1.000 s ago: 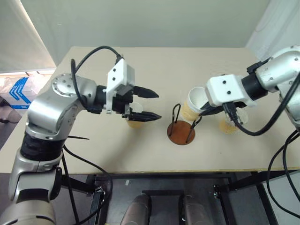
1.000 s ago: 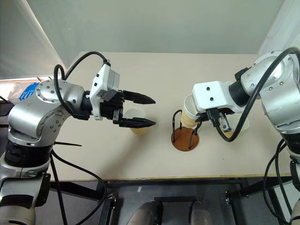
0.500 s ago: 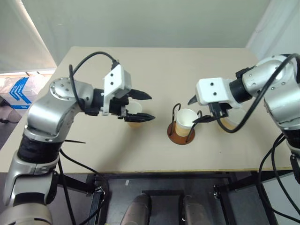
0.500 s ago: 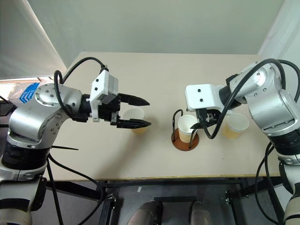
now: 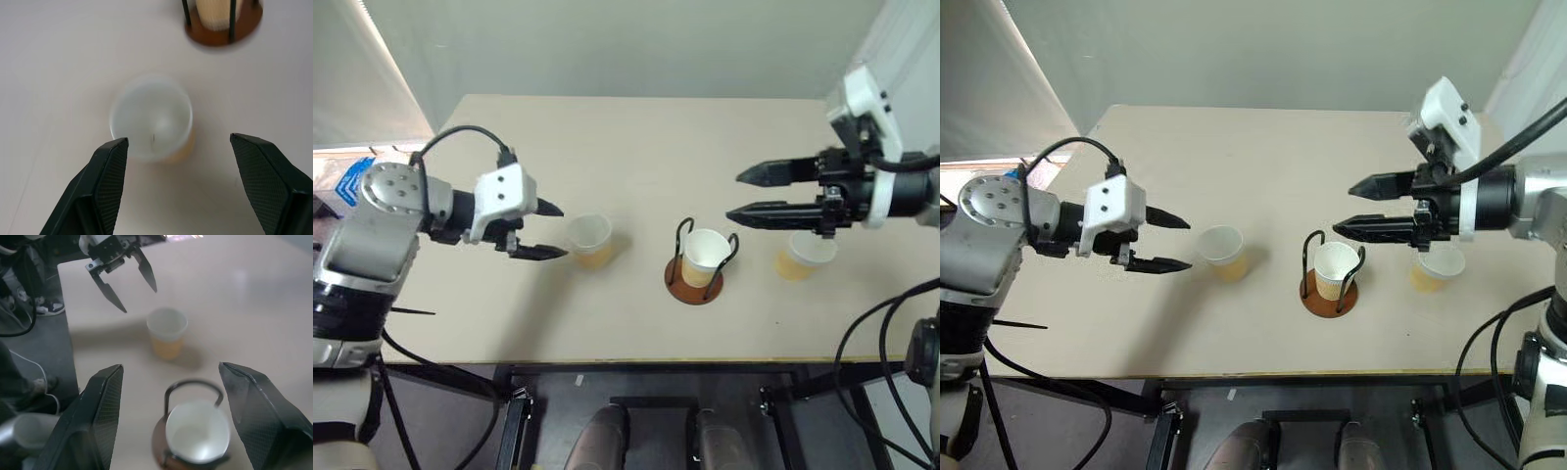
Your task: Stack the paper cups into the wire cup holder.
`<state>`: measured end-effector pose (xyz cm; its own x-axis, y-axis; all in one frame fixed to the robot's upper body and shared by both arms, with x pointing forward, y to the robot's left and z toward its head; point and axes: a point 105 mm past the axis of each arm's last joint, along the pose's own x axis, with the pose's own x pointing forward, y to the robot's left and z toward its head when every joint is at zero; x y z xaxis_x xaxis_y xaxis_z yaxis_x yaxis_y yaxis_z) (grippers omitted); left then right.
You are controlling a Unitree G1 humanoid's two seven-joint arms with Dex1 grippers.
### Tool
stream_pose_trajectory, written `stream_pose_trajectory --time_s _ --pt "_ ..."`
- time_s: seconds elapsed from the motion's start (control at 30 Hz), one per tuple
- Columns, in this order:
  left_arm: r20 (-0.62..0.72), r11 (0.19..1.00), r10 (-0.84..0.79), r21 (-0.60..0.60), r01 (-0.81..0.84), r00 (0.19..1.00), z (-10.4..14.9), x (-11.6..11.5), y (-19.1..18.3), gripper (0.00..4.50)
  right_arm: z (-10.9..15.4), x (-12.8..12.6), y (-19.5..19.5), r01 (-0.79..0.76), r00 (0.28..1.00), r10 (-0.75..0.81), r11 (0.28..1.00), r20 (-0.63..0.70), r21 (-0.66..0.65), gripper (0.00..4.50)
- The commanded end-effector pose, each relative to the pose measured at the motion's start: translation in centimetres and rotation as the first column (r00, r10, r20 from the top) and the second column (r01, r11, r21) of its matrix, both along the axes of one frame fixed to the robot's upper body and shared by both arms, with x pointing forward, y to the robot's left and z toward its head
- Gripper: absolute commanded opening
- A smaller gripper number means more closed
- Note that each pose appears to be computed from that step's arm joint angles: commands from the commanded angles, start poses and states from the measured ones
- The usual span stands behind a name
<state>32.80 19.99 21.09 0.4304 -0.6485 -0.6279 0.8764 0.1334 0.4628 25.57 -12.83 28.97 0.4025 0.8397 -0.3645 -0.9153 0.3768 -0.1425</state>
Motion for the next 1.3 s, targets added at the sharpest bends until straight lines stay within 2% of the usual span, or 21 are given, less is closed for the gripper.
stream_pose_trajectory --time_s 0.03,0.1,0.27,0.63,1.0,1.3 --pt "0.045 0.995 -0.072 0.071 0.068 0.996 -0.1 0.5 -0.5 3.66 -0.9 -1.7 -0.3 -0.011 1.000 0.012 0.999 0.025 -0.051 3.31" --pt "0.073 0.992 -0.090 0.091 0.083 0.993 -0.3 1.1 -0.8 3.66 -1.6 -2.1 -0.3 -0.020 1.000 0.021 0.997 0.014 -0.070 3.31" --pt "0.115 0.992 -0.124 0.054 0.118 0.986 -0.1 2.3 -2.3 3.66 -1.9 -2.5 0.0 -0.024 1.000 0.024 0.998 0.002 -0.061 3.31" --pt "0.078 0.983 -0.163 0.096 0.155 0.984 -2.1 2.2 -1.8 3.66 -1.6 -2.5 -0.5 0.002 1.000 -0.001 0.999 0.007 -0.054 3.31" --pt "0.090 0.965 -0.254 0.092 0.246 0.963 -3.9 2.1 -4.8 3.66 -1.6 -2.3 -0.4 0.004 0.999 -0.003 0.999 0.035 -0.041 3.31" --pt "0.080 0.955 -0.293 0.066 0.288 0.953 -3.0 1.8 -5.5 0.60 -1.7 -2.7 -1.0 0.002 0.998 0.001 0.998 0.057 -0.061 3.38"
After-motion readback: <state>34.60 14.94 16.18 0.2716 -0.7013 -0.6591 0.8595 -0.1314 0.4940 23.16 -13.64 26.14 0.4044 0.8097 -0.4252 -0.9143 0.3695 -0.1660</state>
